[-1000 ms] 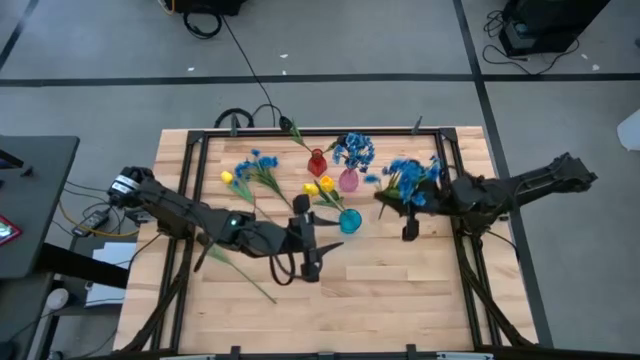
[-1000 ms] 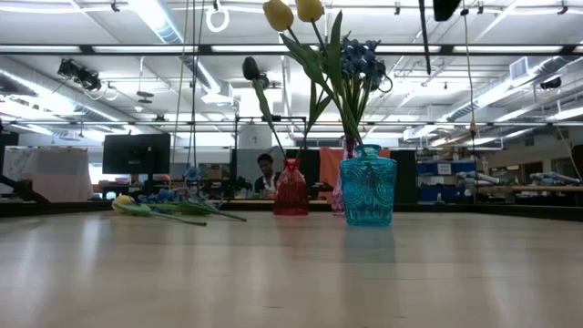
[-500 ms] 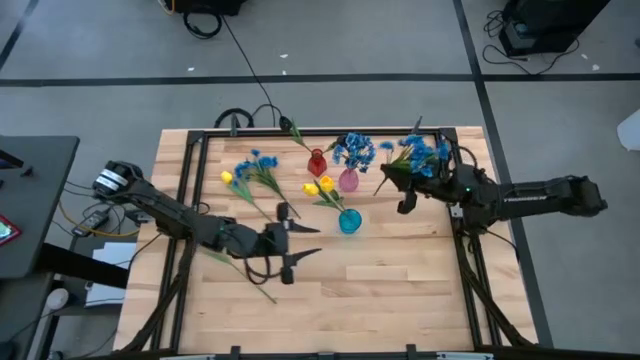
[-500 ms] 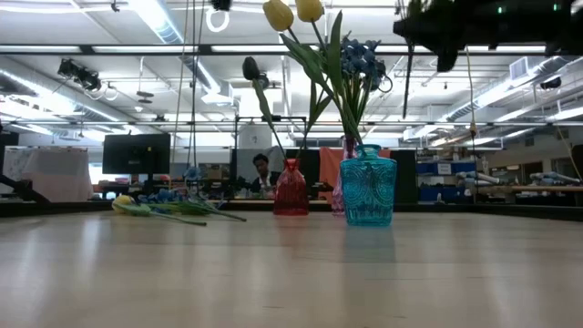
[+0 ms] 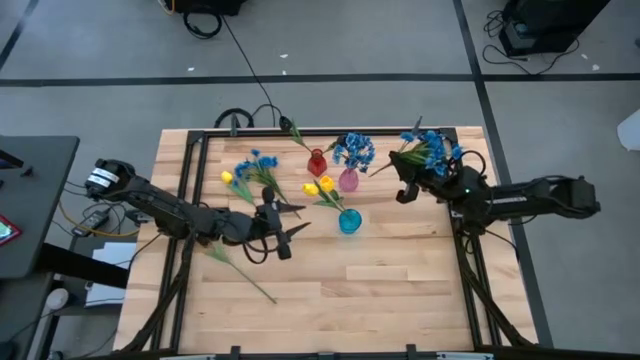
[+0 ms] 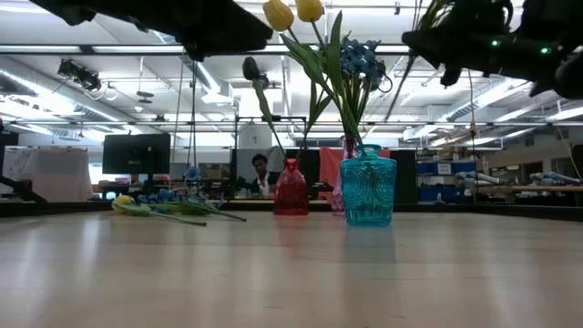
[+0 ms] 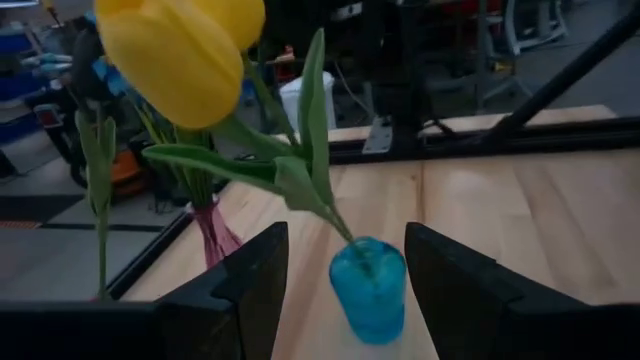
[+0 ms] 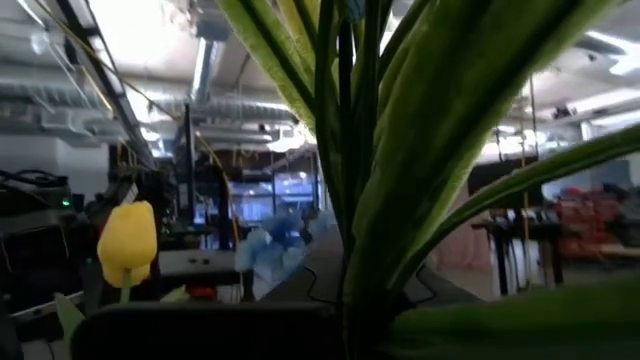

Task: Sort flowers into vase by color
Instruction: Put the blue flowers into the pink vase

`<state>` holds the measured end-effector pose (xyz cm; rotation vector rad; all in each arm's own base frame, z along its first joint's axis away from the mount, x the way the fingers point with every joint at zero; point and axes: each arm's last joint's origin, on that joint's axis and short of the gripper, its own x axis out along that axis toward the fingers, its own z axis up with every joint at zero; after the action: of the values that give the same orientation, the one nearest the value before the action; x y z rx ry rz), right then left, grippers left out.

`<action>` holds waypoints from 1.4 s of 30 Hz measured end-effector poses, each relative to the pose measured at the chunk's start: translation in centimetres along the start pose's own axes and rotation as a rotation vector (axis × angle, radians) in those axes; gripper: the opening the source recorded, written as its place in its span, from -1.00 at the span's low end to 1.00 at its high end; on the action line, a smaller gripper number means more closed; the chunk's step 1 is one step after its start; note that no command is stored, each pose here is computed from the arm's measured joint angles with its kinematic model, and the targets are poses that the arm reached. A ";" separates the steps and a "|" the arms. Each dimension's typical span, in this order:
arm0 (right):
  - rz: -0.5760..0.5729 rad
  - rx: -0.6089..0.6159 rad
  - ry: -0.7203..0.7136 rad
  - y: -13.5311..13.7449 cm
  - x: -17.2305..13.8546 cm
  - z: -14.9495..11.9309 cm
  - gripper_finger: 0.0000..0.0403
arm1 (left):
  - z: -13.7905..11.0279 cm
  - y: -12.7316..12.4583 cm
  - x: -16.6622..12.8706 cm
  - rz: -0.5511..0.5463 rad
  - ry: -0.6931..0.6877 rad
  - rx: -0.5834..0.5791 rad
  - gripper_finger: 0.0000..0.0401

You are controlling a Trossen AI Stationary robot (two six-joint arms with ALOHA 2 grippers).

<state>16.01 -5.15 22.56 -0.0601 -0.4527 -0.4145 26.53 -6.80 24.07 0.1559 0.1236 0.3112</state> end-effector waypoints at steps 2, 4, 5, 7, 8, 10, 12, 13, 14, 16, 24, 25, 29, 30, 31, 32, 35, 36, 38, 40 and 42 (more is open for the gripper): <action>0.015 -0.006 -0.026 -0.1 0.5 -0.2 -0.83 | 0.2 0.2 0.1 0.008 -0.020 -0.006 0.04; 0.020 -0.014 -0.052 -0.3 1.2 -0.4 -0.83 | 0.3 0.2 0.1 0.013 -0.026 0.002 0.04; 0.022 -0.019 -0.055 -0.5 1.5 -0.7 -0.83 | 0.3 0.3 0.2 0.021 -0.027 0.002 0.04; 0.030 -0.024 -0.061 -0.7 2.2 -1.1 -0.83 | 0.4 0.4 0.2 0.034 -0.030 -0.001 0.04; 0.035 -0.020 -0.060 -0.8 2.4 -1.4 -0.83 | 0.4 0.4 0.2 0.045 -0.030 -0.001 0.04; 0.050 -0.015 -0.063 -0.9 3.0 -1.9 -0.83 | 0.4 0.5 0.2 0.057 -0.028 0.000 0.04; 0.047 -0.022 -0.040 -1.1 3.4 -2.4 -0.83 | 0.4 0.5 0.2 0.066 -0.027 0.000 0.04; 0.046 -0.030 -0.034 -1.1 3.6 -2.5 -0.83 | 0.3 0.5 0.2 0.071 -0.025 0.002 0.04; 0.046 -0.041 -0.033 -1.1 3.8 -2.6 -0.83 | 0.3 0.5 0.2 0.075 -0.023 0.009 0.04; 0.045 -0.062 -0.037 -1.1 3.9 -2.6 -0.83 | 0.3 0.5 0.2 0.083 -0.021 0.018 0.04; 0.037 -0.103 -0.035 -1.2 4.0 -2.6 -0.83 | -1.2 1.5 0.7 0.052 0.028 -0.021 0.04; 0.034 -0.104 -0.033 -1.3 4.0 -2.7 -0.83 | -1.9 1.8 1.0 0.054 0.037 -0.038 0.04; 0.027 -0.106 -0.006 -1.5 4.1 -3.3 -0.83 | -4.7 3.5 1.7 0.111 0.060 -0.094 0.04; 0.027 -0.105 -0.001 -1.5 4.1 -3.4 -0.83 | -5.1 4.0 2.0 0.116 0.058 -0.113 0.04; 0.028 -0.104 0.000 -1.5 4.1 -3.5 -0.83 | -5.6 4.3 2.4 0.116 0.069 -0.130 0.04; 0.028 -0.104 0.006 -1.5 4.1 -3.6 -0.83 | -6.1 4.6 2.8 0.116 0.081 -0.140 0.04; 0.028 -0.106 0.010 -1.5 4.1 -3.7 -0.83 | -7.4 4.8 4.4 0.136 0.119 -0.142 0.04; 0.028 -0.106 0.010 -1.5 4.1 -3.7 -0.83 | -7.7 4.9 5.1 0.147 0.116 -0.146 0.04; 0.028 -0.107 0.010 -1.5 4.1 -3.7 -0.83 | -8.4 5.0 6.4 0.183 0.101 -0.155 0.04; 0.028 -0.107 0.010 -1.5 4.1 -3.6 -0.83 | -9.2 5.1 7.6 0.216 0.076 -0.168 0.04; 0.029 -0.108 0.012 -1.5 4.1 -3.6 -0.83 | -9.9 5.2 8.8 0.234 0.040 -0.180 0.04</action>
<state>20.26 -8.61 21.09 -0.1681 -0.4176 -0.4104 31.92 2.15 14.35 -0.0146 0.1161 0.5568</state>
